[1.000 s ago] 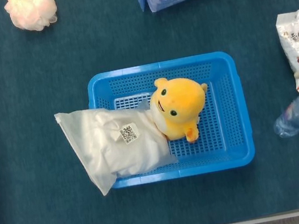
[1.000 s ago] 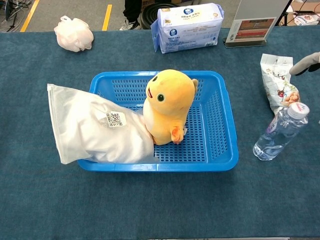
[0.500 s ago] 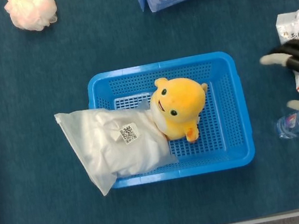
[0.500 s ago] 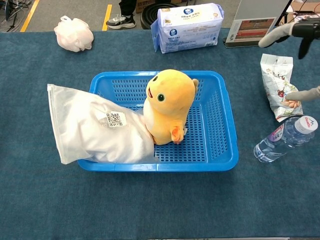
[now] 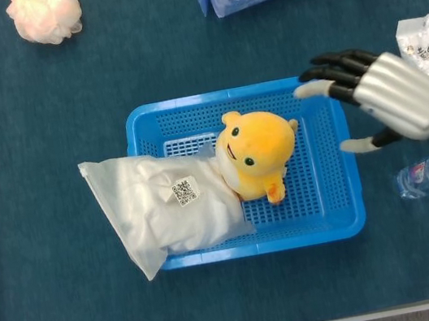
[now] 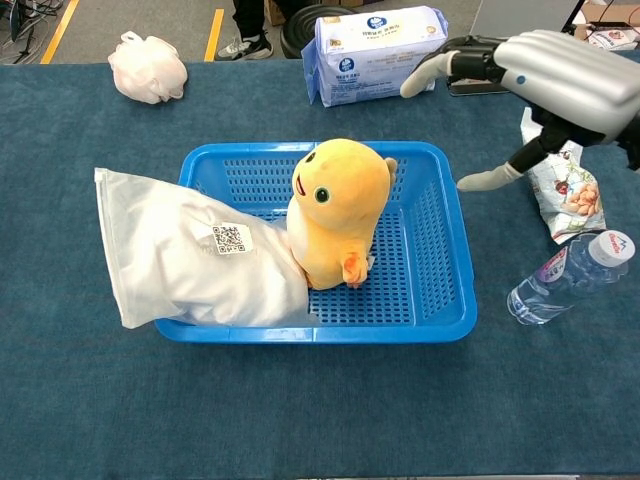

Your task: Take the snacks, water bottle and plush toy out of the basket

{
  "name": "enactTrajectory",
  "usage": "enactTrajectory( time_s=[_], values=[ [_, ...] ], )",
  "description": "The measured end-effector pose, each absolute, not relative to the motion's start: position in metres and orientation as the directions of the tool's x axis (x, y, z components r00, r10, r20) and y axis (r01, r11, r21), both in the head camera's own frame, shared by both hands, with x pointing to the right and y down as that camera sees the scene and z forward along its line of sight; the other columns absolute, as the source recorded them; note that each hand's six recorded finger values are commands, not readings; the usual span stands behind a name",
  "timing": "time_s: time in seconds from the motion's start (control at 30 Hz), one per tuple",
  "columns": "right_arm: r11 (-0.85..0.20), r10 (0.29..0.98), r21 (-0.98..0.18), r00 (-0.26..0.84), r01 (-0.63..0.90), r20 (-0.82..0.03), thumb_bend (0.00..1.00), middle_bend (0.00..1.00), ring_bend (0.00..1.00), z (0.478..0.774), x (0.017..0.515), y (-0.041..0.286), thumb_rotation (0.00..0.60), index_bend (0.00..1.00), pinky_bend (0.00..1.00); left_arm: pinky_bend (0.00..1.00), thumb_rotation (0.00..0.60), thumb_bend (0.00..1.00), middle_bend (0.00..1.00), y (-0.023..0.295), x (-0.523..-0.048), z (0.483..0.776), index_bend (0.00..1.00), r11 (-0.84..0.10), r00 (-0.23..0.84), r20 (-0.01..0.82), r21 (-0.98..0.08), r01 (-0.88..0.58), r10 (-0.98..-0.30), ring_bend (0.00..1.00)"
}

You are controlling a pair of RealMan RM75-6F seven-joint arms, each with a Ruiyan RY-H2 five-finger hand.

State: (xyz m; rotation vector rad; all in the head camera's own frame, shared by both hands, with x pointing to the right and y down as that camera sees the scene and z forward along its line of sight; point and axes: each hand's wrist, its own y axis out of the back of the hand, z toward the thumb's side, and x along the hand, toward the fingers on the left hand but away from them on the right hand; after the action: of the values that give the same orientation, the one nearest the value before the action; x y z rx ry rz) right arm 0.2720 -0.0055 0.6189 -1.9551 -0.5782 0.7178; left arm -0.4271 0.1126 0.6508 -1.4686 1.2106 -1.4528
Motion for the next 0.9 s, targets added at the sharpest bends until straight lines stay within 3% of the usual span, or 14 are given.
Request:
enactTrajectory(
  time_s=[0.17, 0.37, 0.9],
  values=[
    [-0.499, 0.602, -0.860, 0.756, 0.106, -0.256, 0.00, 0.22, 0.13, 0.627, 0.252, -0.011, 0.600, 0.25, 0.24, 0.52, 0.600, 0.25, 0.38, 0.114, -0.430, 0.651, 0.43, -0.290, -0.087, 0.302, -0.948, -0.129, -0.949, 0.33],
    [-0.548, 0.553, -0.833, 0.780, 0.076, -0.293, 0.00, 0.13, 0.05, 0.637, 0.237, -0.013, 0.600, 0.25, 0.24, 0.52, 0.600, 0.25, 0.38, 0.116, -0.431, 0.651, 0.43, -0.290, -0.088, 0.303, -0.948, -0.133, -0.949, 0.33],
    [-0.605, 0.537, -0.792, 0.777, 0.084, -0.328, 0.00, 0.09, 0.02, 0.670, 0.220, -0.029, 0.600, 0.23, 0.23, 0.52, 0.600, 0.25, 0.38, 0.120, -0.438, 0.653, 0.43, -0.292, -0.106, 0.308, -0.945, -0.145, -0.945, 0.33]
  ],
)
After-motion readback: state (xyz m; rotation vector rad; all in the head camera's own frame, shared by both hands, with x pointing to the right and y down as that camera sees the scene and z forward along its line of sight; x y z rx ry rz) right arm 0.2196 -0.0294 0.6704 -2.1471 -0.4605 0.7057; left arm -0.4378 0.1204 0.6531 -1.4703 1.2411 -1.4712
